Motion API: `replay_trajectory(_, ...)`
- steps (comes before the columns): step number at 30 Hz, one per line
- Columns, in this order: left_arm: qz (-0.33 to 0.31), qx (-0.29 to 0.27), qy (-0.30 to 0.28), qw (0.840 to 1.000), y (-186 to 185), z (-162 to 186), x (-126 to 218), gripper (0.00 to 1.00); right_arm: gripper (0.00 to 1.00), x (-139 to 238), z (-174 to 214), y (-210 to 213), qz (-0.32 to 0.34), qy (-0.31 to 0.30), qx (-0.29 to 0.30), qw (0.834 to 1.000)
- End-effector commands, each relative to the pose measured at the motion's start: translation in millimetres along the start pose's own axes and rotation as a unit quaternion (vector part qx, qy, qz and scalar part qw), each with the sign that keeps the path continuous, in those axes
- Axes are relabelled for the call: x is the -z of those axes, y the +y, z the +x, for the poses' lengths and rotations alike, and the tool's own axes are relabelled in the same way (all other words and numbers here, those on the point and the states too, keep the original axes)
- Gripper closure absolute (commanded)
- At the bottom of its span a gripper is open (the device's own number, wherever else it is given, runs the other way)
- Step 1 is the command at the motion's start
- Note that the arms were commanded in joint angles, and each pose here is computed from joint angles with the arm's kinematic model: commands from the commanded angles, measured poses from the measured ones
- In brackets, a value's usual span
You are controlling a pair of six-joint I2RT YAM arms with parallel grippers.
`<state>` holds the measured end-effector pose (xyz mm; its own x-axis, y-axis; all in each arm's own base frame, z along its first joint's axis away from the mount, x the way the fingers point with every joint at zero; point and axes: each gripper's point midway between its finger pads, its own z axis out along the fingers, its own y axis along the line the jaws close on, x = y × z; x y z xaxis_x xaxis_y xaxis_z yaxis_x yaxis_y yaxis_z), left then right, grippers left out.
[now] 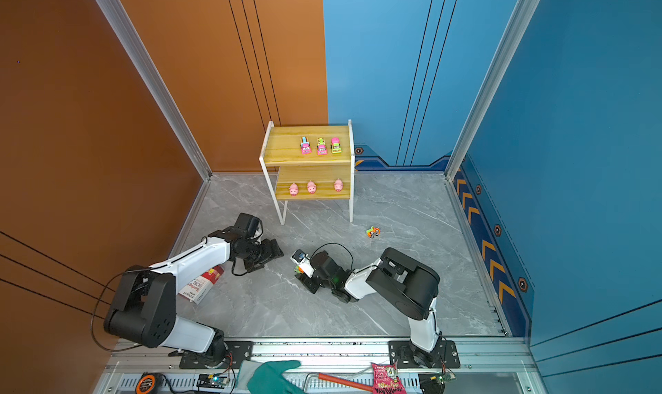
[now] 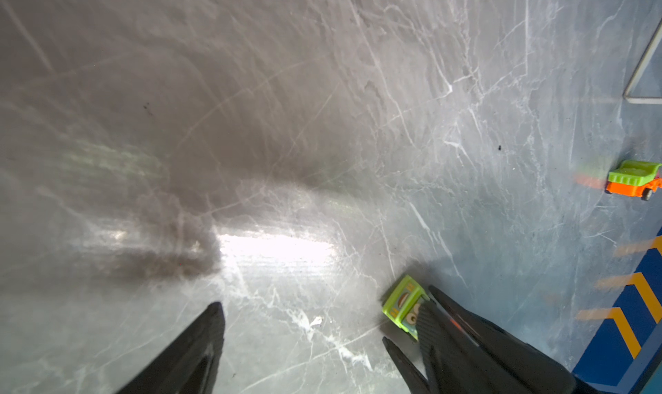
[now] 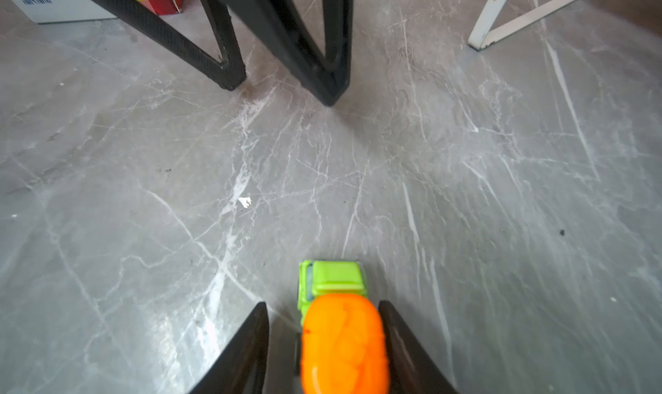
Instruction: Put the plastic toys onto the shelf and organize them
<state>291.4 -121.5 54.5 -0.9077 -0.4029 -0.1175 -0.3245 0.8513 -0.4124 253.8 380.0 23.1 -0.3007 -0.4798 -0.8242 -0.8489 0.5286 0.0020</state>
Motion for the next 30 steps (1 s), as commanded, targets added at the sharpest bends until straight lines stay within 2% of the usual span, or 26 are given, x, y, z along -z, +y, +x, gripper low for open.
replay_trajectory(1,-0.015,-0.008,0.000,1.000,10,3,2,0.15,0.47,7,32,-3,0.014,0.051,0.000,0.999)
replay_trajectory(9,-0.016,-0.013,0.003,1.000,10,3,1,0.15,0.46,14,49,-13,0.033,0.071,-0.012,0.997)
replay_trajectory(10,-0.015,-0.014,0.002,1.000,10,2,1,0.10,0.46,14,51,-15,0.036,0.072,-0.014,0.997)
replay_trajectory(18,-0.014,-0.025,-0.004,1.000,9,3,4,0.10,0.46,14,59,-34,0.060,0.078,-0.038,0.994)
replay_trajectory(30,-0.026,-0.075,-0.031,0.996,8,3,13,0.07,0.46,11,62,-61,0.086,0.076,-0.065,0.991)
